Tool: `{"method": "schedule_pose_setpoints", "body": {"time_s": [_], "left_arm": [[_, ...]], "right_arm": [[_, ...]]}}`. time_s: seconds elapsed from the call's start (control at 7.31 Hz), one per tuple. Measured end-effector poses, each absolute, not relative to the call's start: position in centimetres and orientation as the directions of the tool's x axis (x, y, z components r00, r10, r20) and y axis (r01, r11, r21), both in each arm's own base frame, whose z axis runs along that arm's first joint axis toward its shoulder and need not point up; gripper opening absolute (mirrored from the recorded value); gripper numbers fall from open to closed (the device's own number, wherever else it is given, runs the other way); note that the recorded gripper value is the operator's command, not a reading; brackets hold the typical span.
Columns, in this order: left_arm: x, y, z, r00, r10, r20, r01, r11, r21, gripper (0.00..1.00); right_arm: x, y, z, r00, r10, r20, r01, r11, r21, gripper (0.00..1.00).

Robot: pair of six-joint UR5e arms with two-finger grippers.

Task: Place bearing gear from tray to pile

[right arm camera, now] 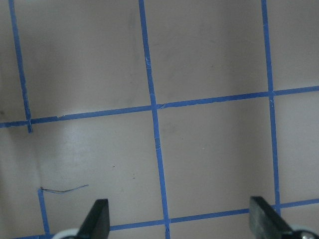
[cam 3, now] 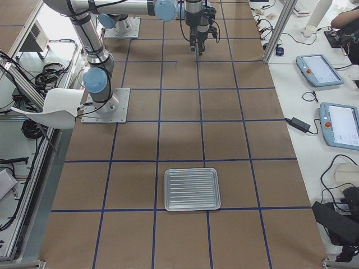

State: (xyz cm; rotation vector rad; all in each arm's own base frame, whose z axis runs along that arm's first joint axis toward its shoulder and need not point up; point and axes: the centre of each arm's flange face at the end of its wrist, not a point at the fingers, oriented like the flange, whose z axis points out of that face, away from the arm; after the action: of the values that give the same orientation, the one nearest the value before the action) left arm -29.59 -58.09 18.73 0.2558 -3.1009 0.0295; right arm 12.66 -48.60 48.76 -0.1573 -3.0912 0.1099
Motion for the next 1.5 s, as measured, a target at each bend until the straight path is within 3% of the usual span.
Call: {"method": "schedule_pose_setpoints", "body": {"time_s": [0.27,0.68,1.09,1.5], "left_arm": [[-24.2,-59.7,21.9,-0.989,-0.143,0.026,-0.143,0.99,-0.001,0.09],[-9.3,-60.0,27.1,-0.998,0.039,-0.056,0.036,0.997,0.062,0.09],[10.2,-55.1,26.6,-0.975,0.213,-0.068,0.2,0.967,0.157,0.09],[19.1,-49.1,22.2,-0.983,0.182,-0.02,0.178,0.977,0.115,0.09]], "right_arm": [[12.6,-48.6,48.7,-0.994,0.102,0.042,0.099,0.992,-0.073,1.0],[12.6,-48.6,48.7,-0.994,0.1,0.043,0.096,0.993,-0.072,1.0],[12.6,-48.6,48.7,-0.994,0.098,0.042,0.094,0.993,-0.072,1.0],[12.6,-48.6,48.7,-0.994,0.099,0.042,0.096,0.993,-0.071,1.0]]}}
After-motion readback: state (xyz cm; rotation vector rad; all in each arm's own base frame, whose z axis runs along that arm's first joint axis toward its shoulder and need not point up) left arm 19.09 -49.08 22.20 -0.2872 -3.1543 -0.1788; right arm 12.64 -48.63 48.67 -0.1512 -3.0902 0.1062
